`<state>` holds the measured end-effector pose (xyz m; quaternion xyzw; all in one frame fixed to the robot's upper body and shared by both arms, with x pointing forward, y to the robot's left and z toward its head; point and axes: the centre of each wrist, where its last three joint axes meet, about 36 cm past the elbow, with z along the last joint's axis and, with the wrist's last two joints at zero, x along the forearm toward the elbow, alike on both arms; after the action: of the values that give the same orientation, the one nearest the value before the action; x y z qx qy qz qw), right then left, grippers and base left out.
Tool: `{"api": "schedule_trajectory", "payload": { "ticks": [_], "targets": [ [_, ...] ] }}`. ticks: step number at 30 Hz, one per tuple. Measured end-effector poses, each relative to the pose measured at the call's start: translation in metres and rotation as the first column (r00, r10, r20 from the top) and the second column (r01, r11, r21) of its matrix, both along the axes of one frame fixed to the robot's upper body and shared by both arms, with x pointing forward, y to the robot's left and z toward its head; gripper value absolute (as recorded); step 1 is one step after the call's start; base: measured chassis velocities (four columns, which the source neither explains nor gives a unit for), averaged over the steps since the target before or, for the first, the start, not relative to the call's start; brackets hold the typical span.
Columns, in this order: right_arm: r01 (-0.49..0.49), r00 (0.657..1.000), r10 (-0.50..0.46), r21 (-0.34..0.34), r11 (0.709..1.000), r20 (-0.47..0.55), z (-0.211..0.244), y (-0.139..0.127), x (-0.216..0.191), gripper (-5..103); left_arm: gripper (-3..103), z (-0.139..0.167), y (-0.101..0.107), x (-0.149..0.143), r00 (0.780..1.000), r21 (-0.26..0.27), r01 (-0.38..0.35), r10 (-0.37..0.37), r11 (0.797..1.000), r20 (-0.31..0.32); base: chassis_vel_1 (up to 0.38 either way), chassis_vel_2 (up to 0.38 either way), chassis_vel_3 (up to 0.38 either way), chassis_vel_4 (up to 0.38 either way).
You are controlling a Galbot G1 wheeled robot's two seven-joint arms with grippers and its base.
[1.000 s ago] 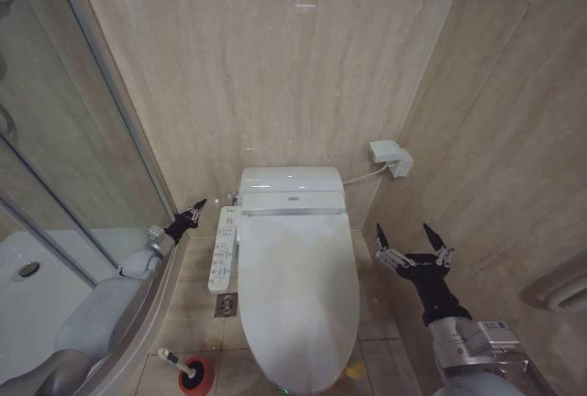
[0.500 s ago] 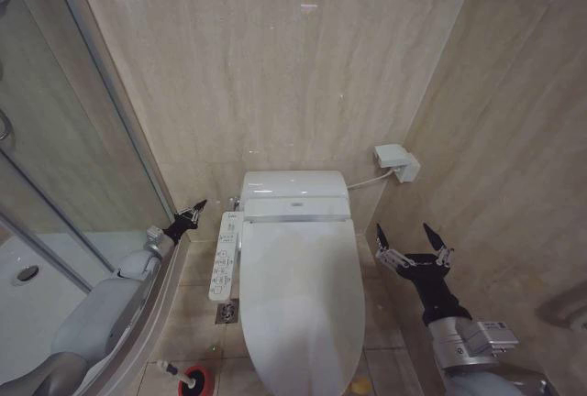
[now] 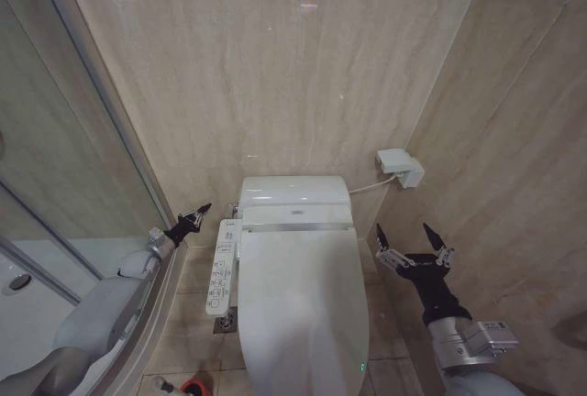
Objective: Open the toilet lid, clean the toilet bowl with a toilet brush, close the toilet lid, and flush.
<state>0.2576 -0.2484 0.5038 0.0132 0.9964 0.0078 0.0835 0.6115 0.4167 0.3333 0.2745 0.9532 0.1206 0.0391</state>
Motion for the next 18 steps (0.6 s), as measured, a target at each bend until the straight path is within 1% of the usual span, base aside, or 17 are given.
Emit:
{"api": "schedule_trajectory", "payload": {
  "ticks": [3, 8, 18],
  "targets": [
    [0.000, 1.000, 0.000, 0.000, 1.000, 0.000, 0.000, 0.000, 0.000, 100, 0, -0.004, -0.003, 0.006, 1.000, 0.018, 0.030, -0.030, 0.999, -0.001, 0.000, 0.000, 0.000, 0.000],
    [0.000, 1.000, 0.000, 0.000, 1.000, 0.000, 0.000, 0.000, 0.000, 100, 0, -0.010, -0.012, 0.012, 0.999, 0.022, 0.051, -0.051, 0.998, -0.009, 0.000, 0.000, 0.000, 0.000],
    [0.000, 1.000, 0.000, 0.000, 1.000, 0.000, 0.000, 0.000, 0.000, 100, 0, -0.019, -0.017, 0.012, 0.997, 0.031, 0.070, -0.069, 0.997, -0.028, 0.000, 0.000, 0.000, 0.000]
  ]
}}
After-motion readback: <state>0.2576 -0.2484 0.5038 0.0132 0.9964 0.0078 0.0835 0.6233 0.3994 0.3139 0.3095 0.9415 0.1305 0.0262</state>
